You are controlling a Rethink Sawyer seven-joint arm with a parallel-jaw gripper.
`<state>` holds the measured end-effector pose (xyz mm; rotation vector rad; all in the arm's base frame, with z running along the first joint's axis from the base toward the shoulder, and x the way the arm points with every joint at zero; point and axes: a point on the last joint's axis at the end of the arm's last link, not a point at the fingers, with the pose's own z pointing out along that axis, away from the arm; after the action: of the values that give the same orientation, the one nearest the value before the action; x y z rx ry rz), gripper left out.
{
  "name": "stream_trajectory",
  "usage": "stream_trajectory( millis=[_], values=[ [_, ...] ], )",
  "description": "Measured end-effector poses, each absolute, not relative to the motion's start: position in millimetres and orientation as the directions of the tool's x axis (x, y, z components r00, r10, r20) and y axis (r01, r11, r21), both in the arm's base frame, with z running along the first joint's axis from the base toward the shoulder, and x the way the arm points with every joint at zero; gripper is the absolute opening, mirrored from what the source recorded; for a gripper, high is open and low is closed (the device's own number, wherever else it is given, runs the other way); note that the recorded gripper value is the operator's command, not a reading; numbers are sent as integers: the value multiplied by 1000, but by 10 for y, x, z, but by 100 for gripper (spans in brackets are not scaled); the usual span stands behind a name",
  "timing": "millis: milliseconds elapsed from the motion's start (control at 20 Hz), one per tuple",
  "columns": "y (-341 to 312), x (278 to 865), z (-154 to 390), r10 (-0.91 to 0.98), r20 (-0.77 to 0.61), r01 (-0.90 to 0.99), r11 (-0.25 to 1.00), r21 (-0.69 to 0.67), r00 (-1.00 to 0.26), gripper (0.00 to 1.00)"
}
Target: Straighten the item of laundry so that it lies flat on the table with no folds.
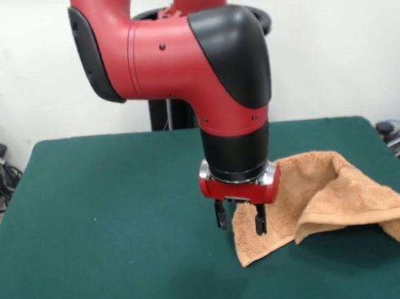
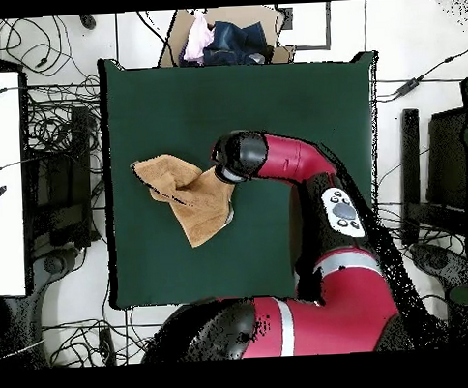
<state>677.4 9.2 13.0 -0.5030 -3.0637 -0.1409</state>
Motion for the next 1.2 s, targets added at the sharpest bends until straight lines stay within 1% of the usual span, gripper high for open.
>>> stream_trajectory(
  millis=[300, 750, 1200],
  values=[
    [149, 6729, -198, 325, 1, 323, 941, 101, -946, 100],
    [222, 6615, -553, 330, -13, 327, 938, 111, -944, 100],
    [224, 6622, -558, 331, -16, 327, 938, 112, -944, 100]
  ],
)
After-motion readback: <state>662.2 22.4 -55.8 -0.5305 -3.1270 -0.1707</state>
